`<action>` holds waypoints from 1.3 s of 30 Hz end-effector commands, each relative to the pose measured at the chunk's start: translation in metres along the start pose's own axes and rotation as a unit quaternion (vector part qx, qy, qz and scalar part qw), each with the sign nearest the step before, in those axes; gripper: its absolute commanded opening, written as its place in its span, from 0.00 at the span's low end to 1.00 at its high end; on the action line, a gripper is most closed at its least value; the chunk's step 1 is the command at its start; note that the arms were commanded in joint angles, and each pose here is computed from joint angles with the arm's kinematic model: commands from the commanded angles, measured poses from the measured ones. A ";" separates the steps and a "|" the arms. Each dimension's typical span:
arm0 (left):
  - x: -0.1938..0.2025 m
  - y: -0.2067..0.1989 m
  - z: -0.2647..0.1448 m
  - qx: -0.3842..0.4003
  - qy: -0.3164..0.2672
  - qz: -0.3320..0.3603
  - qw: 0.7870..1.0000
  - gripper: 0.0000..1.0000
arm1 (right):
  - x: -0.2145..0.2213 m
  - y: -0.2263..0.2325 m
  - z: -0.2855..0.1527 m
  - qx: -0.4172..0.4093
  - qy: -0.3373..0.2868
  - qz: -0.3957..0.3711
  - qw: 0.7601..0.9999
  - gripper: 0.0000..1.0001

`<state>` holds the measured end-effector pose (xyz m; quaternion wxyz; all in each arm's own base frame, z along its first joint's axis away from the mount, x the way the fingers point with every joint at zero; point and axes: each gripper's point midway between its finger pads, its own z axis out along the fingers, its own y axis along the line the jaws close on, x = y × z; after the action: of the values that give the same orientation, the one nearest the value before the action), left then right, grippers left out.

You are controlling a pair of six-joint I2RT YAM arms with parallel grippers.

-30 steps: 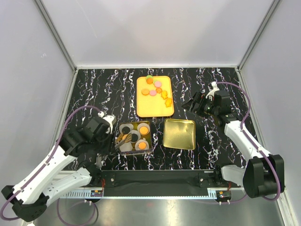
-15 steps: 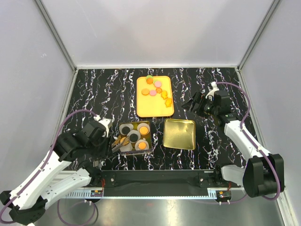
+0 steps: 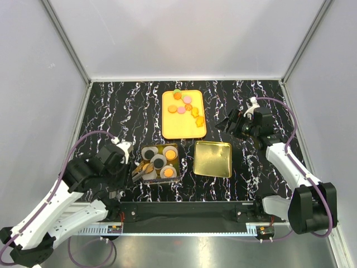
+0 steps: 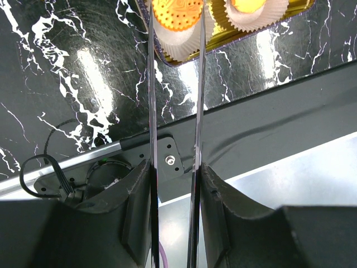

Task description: Pack the cookies

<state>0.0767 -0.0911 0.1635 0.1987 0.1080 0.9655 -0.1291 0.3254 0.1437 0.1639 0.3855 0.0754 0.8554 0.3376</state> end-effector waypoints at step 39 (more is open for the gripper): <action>0.008 0.003 -0.009 -0.004 0.012 0.012 1.000 0.49 | -0.016 0.018 -0.004 -0.026 -0.020 -0.026 0.999 1.00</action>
<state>0.0722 -0.0923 0.1628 0.1915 0.1193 0.9654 -0.1311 0.3254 0.1437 0.1639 0.3854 0.0753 0.8555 0.3375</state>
